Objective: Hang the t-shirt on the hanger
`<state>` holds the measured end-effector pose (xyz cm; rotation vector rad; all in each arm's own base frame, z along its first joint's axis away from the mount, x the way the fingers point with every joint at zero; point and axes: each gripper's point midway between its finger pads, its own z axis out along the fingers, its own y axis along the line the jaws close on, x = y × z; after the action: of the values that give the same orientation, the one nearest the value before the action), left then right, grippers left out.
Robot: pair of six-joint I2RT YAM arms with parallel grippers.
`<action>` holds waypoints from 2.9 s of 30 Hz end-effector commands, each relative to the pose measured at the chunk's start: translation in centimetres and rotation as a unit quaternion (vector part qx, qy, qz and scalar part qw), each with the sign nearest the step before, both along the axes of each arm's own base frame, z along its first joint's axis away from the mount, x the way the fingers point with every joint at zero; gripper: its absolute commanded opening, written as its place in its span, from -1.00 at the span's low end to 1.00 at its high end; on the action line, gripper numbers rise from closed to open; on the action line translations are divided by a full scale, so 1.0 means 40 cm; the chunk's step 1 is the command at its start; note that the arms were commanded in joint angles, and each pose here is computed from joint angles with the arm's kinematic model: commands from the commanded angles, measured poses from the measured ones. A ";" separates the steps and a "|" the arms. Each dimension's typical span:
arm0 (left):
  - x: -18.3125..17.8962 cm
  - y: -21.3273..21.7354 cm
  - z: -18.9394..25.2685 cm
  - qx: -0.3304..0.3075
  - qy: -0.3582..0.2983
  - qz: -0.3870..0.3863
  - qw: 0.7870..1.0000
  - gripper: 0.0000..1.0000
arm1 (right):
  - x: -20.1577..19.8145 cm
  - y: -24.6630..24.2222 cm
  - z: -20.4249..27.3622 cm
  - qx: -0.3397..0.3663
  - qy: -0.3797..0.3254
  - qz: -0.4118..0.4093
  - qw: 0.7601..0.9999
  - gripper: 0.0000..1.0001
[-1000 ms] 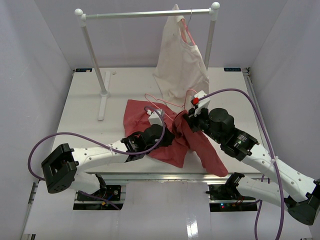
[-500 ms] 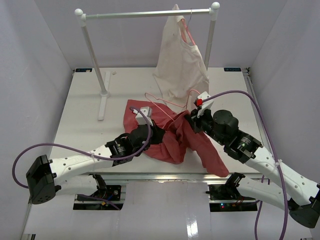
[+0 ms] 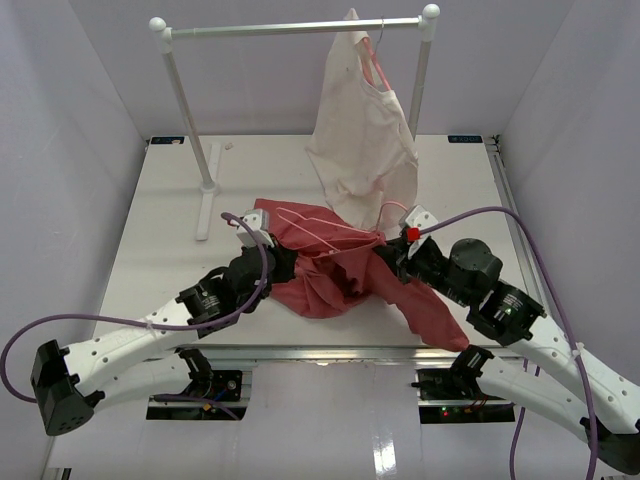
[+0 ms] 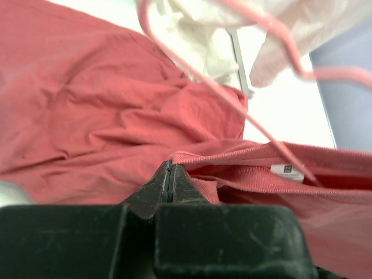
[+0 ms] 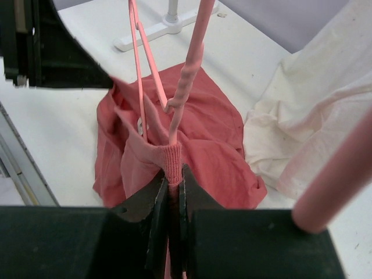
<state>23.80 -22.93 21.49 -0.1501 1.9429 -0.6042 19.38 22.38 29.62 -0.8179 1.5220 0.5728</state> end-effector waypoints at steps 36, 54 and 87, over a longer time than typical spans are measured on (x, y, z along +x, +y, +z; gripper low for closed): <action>-0.057 -0.082 0.143 0.010 -0.034 -0.228 0.973 0.01 | 0.043 0.030 0.049 0.020 -0.013 -0.017 1.000 -0.84; 0.051 -0.045 -0.084 0.101 0.062 -0.100 0.988 0.02 | 0.033 0.020 0.076 0.043 -0.021 -0.018 0.999 -0.84; 0.079 0.146 0.125 0.102 -0.022 -0.014 0.994 -1.00 | -0.013 -0.045 0.082 0.039 -0.093 -0.010 0.995 -0.84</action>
<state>26.27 -20.08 22.44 0.0617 2.0200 -0.4524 18.95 21.68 30.13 -0.8066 1.4668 0.5665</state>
